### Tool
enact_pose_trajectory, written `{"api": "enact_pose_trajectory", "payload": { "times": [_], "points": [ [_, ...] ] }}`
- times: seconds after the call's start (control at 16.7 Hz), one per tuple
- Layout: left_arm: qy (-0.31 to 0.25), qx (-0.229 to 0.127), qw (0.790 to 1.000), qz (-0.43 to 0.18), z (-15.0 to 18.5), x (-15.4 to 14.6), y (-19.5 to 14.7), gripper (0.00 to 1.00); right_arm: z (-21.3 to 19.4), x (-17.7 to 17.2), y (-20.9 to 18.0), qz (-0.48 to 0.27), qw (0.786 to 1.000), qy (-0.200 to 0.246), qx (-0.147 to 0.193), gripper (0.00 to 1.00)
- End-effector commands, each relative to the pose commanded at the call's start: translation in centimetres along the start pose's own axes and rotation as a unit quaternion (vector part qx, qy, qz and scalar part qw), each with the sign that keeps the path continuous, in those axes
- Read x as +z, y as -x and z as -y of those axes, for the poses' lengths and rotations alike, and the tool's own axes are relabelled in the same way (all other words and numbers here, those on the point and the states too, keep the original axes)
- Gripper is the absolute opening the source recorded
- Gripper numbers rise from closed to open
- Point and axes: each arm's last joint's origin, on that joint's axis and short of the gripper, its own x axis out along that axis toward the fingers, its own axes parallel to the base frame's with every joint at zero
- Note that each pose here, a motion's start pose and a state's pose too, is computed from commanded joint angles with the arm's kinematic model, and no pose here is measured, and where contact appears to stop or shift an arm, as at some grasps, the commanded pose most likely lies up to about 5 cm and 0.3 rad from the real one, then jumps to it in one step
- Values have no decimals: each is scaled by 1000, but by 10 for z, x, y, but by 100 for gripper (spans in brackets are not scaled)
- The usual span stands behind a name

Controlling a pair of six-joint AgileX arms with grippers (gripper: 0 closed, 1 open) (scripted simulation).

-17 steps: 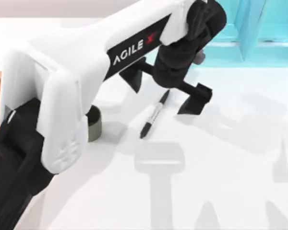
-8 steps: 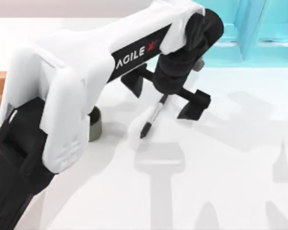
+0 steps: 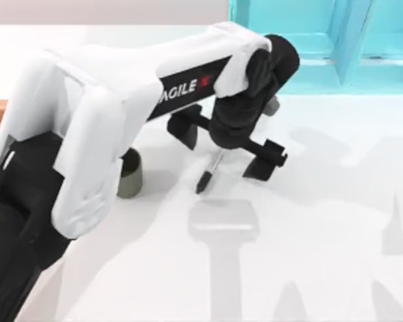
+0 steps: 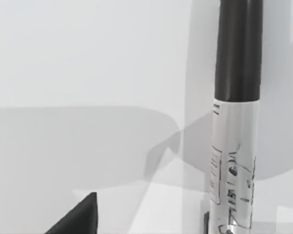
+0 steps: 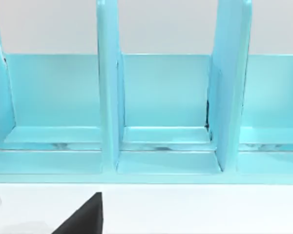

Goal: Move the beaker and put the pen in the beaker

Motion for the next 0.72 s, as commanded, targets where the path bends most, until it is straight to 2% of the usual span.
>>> {"api": "enact_pose_trajectory", "payload": {
  "times": [0.24,0.72],
  "points": [
    [0,0,1000,0,0,0,0,100,0,0,0,0,1000,0,0,100],
    [0,0,1000,0,0,0,0,40,0,0,0,0,1000,0,0,100]
  ]
}}
